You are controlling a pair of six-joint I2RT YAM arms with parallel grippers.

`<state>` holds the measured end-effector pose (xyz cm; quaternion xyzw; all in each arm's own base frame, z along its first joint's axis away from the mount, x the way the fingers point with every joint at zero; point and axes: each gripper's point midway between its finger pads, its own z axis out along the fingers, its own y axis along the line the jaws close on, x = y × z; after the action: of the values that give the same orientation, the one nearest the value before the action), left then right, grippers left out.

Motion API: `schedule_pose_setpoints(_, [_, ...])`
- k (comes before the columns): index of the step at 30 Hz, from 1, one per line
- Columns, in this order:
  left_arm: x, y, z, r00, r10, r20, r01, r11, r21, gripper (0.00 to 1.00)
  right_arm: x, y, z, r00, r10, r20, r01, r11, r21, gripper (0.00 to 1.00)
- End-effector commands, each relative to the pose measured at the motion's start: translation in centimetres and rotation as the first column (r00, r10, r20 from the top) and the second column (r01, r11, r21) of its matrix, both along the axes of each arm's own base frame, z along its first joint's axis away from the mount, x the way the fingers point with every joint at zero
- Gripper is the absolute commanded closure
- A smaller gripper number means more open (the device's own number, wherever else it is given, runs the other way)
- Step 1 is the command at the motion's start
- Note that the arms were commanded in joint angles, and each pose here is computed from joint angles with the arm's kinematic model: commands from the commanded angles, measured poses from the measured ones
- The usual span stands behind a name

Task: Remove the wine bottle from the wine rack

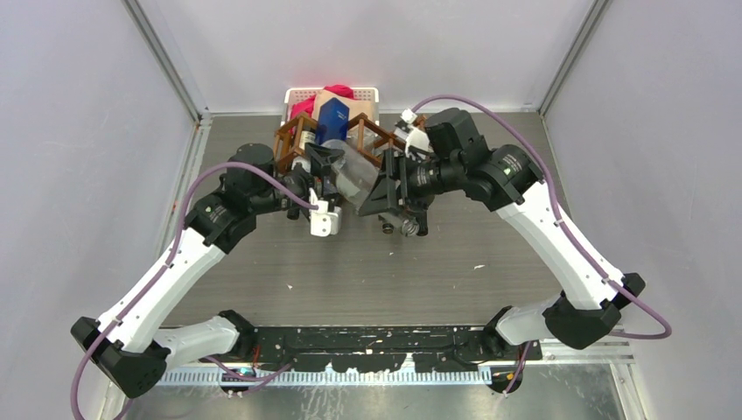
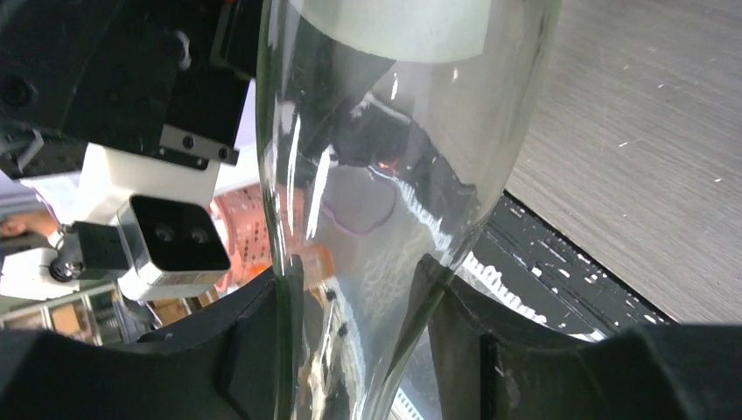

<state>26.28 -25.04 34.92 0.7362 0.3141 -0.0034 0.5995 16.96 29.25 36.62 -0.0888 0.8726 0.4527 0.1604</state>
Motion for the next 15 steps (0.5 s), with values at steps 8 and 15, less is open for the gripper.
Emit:
schedule_pose_setpoints(8, [-2.1,0.2,-0.6,1.0,-0.024,0.0,0.024,0.999,0.036,0.0,-5.0,3.9,9.2,0.904,0.248,0.348,-0.334,0.918,0.213,0.99])
schedule_pose_setpoints(15, [-1.9,0.4,0.3,0.999,0.027,-0.03,-0.028,0.999,-0.023,0.39,-4.9,4.0,7.6,0.903,0.26,0.343,-0.326,0.933,0.151,0.96])
